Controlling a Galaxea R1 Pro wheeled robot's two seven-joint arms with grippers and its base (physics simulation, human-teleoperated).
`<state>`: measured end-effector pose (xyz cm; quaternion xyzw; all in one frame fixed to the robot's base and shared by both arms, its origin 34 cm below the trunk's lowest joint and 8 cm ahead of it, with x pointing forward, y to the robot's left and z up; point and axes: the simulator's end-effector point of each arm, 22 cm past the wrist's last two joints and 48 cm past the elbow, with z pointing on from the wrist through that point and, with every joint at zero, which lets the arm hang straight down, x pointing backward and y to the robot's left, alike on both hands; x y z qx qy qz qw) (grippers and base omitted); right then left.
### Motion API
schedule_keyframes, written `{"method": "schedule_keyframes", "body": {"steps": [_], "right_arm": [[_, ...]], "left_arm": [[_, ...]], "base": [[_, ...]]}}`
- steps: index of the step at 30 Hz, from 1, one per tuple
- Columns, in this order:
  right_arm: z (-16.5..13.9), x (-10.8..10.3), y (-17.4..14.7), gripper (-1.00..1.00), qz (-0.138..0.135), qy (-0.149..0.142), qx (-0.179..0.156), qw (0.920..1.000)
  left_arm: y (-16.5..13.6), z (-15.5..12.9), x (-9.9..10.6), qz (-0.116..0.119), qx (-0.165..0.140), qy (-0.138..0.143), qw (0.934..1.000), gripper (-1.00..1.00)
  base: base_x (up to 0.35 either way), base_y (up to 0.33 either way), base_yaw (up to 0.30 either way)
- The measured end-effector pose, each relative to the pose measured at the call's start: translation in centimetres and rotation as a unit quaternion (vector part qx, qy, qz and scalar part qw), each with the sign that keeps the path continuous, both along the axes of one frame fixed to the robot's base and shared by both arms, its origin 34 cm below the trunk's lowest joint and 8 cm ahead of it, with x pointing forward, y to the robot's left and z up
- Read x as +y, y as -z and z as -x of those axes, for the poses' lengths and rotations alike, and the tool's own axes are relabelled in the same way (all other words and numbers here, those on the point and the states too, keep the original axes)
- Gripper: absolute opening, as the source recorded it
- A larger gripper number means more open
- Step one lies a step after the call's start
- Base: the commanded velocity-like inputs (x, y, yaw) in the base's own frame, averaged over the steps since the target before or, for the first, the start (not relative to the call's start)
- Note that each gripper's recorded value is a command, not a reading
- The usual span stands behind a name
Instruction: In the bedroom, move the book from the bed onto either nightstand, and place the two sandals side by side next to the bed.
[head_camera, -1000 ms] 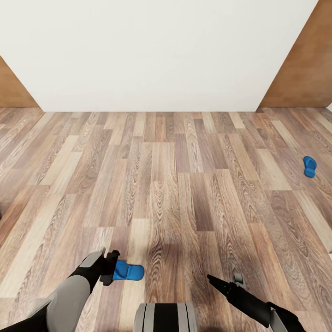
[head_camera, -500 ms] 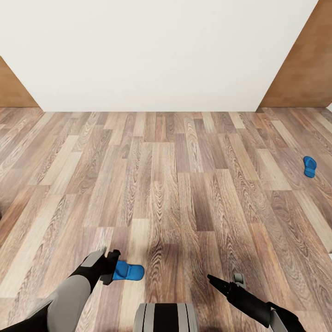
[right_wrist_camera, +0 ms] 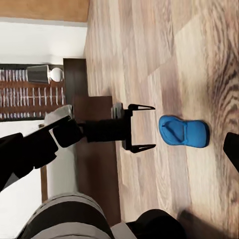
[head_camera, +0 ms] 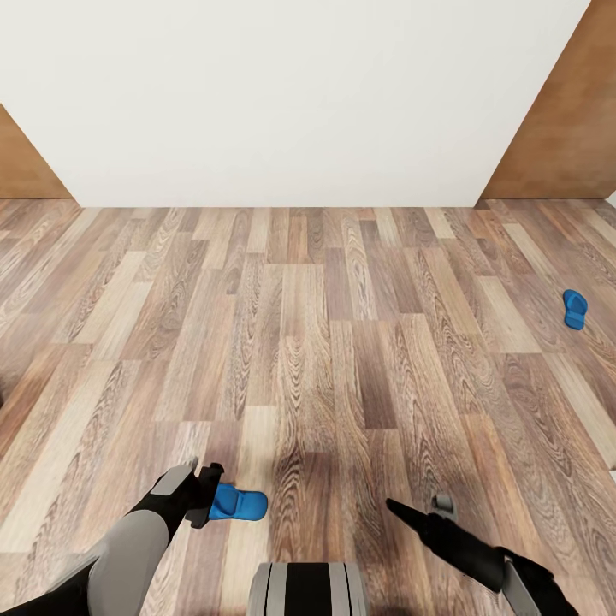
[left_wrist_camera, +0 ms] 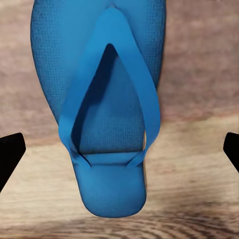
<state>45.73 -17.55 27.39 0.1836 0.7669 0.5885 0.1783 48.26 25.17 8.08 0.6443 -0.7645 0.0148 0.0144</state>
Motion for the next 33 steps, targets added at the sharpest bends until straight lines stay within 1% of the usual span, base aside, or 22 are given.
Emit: {"method": "schedule_keyframes", "body": {"steps": [1, 5, 9, 17, 33], "right_arm": [[0.0, 0.0, 0.0, 1.00, 0.000, 0.000, 0.000, 1.0000], [-0.7, 0.3, -1.8, 1.00, -0.005, -0.008, -0.032, 0.9995], [-0.4, 0.5, -2.7, 1.00, -0.006, -0.013, -0.044, 0.9989], [0.0, 0.6, -3.3, 1.00, -0.008, -0.017, -0.049, 0.9986], [0.1, 0.6, -3.3, 1.00, -0.007, -0.017, -0.051, 0.9985]], "left_arm": [[0.0, 0.0, 0.0, 0.000, 0.000, 0.000, 1.0000, 1.00], [0.0, 0.0, 0.0, 0.000, 0.000, 0.000, 1.0000, 1.00], [0.0, 0.0, 0.0, 0.000, 0.000, 0.000, 1.0000, 1.00], [0.0, 0.0, 0.0, 0.000, 0.000, 0.000, 1.0000, 1.00], [0.0, 0.0, 0.0, 0.000, 0.000, 0.000, 1.0000, 1.00]], "base": [[0.000, 0.000, 0.000], [0.000, 0.000, 0.000], [0.000, 0.000, 0.000], [0.000, 0.000, 0.000], [0.000, 0.000, 0.000]]}}
